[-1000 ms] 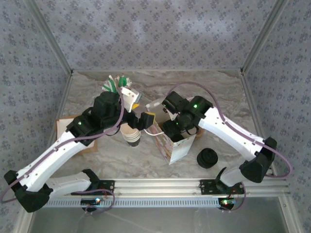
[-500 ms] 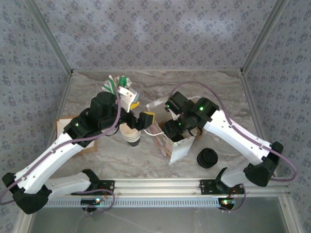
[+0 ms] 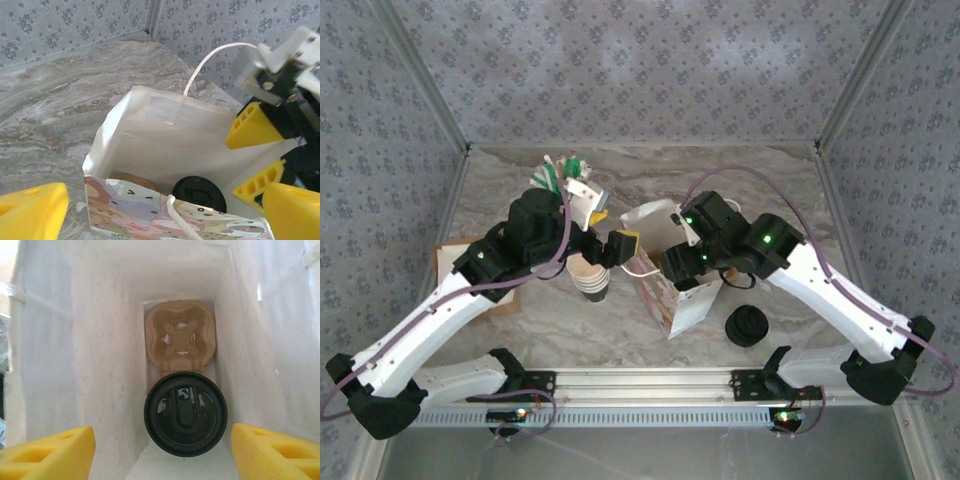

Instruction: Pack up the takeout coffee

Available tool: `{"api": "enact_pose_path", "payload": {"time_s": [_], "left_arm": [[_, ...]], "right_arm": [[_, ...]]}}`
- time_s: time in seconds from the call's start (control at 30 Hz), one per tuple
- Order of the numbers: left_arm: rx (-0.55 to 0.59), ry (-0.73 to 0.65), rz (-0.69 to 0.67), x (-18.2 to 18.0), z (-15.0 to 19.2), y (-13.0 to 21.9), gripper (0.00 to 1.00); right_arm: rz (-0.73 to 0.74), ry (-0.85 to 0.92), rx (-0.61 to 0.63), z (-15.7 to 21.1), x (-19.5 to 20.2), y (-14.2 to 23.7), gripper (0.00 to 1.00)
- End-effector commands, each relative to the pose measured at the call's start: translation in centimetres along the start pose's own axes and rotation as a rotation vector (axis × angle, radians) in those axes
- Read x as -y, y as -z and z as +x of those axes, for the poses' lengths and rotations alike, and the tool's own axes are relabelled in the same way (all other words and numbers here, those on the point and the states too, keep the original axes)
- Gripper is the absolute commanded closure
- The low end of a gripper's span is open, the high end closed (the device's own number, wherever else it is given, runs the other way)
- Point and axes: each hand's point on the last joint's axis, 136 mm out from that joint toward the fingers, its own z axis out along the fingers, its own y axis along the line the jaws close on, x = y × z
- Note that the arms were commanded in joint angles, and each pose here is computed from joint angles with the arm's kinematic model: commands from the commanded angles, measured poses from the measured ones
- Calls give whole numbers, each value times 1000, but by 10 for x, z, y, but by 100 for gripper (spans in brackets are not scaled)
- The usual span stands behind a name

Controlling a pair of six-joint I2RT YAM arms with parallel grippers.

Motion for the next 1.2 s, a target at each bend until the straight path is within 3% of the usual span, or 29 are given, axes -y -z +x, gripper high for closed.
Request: {"api": "enact_pose_path", "payload": {"time_s": [0.0,0.73,1.17], "left_arm": [[63,-14,18,9,-24,8,1],[21,-14,4,6,-36,-21,1],[61,-53,-34,1,-46,-15,1]], "right_arm": [[-51,-24,86,-9,-2,16,26],[-191,-75,262,-30,8,47,26],[-186,-103,463,-46,26,84,24]]}}
